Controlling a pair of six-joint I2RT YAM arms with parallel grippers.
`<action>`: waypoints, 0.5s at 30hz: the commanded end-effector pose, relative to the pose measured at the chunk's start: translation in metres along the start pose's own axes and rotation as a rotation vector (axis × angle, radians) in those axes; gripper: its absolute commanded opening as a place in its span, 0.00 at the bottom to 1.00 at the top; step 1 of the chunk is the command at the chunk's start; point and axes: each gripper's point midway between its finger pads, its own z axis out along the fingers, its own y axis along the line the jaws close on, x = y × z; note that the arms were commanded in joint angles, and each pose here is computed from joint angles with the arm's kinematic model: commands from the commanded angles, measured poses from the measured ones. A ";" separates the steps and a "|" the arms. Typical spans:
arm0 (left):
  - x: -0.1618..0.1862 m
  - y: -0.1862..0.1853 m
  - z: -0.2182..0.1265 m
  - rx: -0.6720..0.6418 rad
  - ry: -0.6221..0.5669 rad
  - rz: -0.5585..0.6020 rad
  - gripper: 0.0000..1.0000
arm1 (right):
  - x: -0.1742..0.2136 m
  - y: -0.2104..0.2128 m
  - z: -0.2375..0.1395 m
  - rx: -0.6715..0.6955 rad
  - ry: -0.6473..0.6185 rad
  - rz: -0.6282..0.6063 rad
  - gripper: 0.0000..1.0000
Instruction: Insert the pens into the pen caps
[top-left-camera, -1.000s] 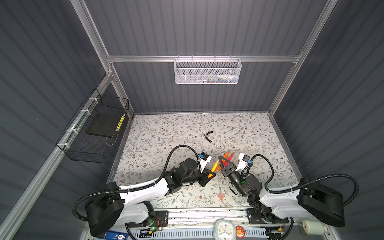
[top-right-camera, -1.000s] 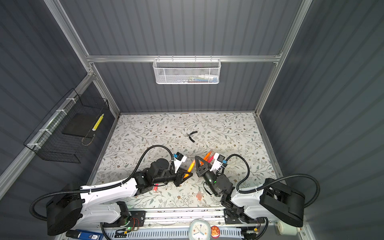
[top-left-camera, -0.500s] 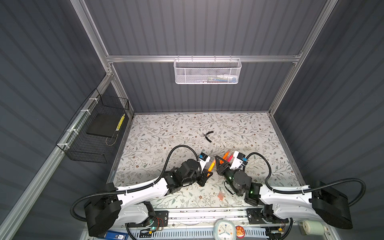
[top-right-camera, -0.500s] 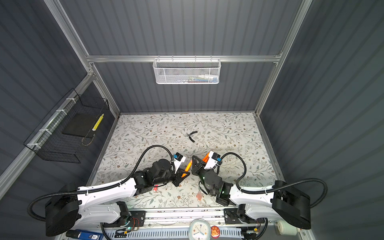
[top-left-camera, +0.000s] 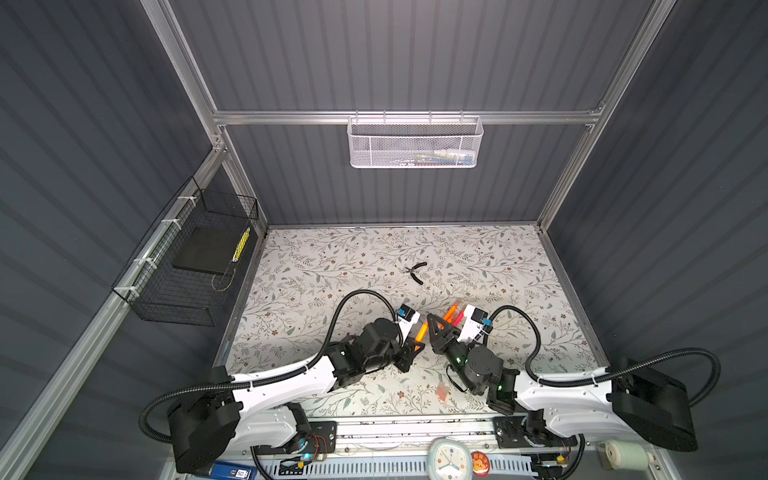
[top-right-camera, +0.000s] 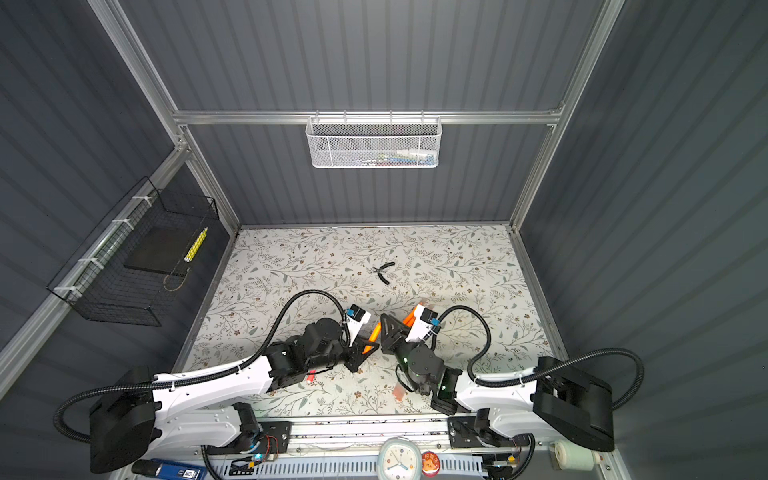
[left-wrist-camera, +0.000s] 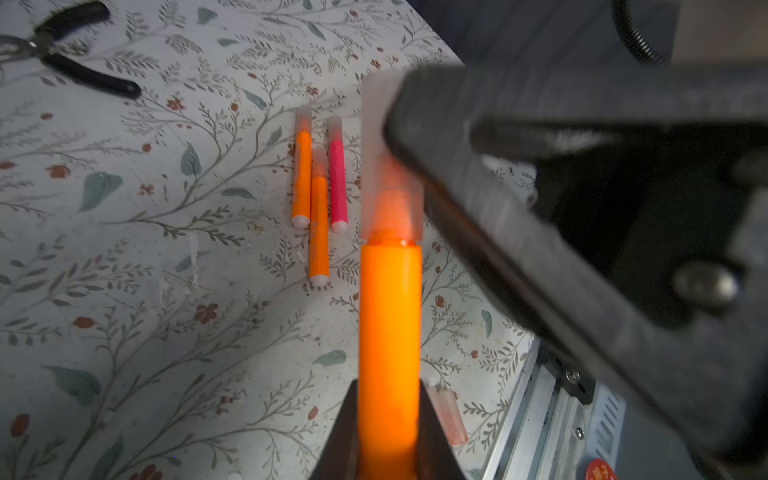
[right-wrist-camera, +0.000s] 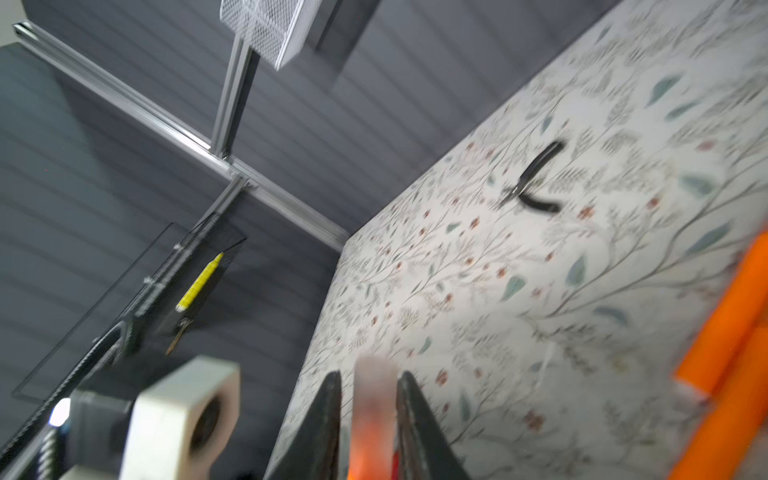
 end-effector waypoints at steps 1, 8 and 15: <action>-0.040 -0.004 -0.008 -0.002 -0.141 -0.016 0.00 | 0.012 0.020 -0.007 -0.090 0.076 -0.023 0.46; -0.040 -0.004 -0.011 0.003 -0.151 -0.014 0.00 | -0.011 0.015 -0.027 -0.106 0.016 -0.024 0.74; -0.037 -0.012 -0.008 0.051 -0.144 0.005 0.00 | -0.042 0.003 -0.049 -0.072 -0.063 -0.038 0.85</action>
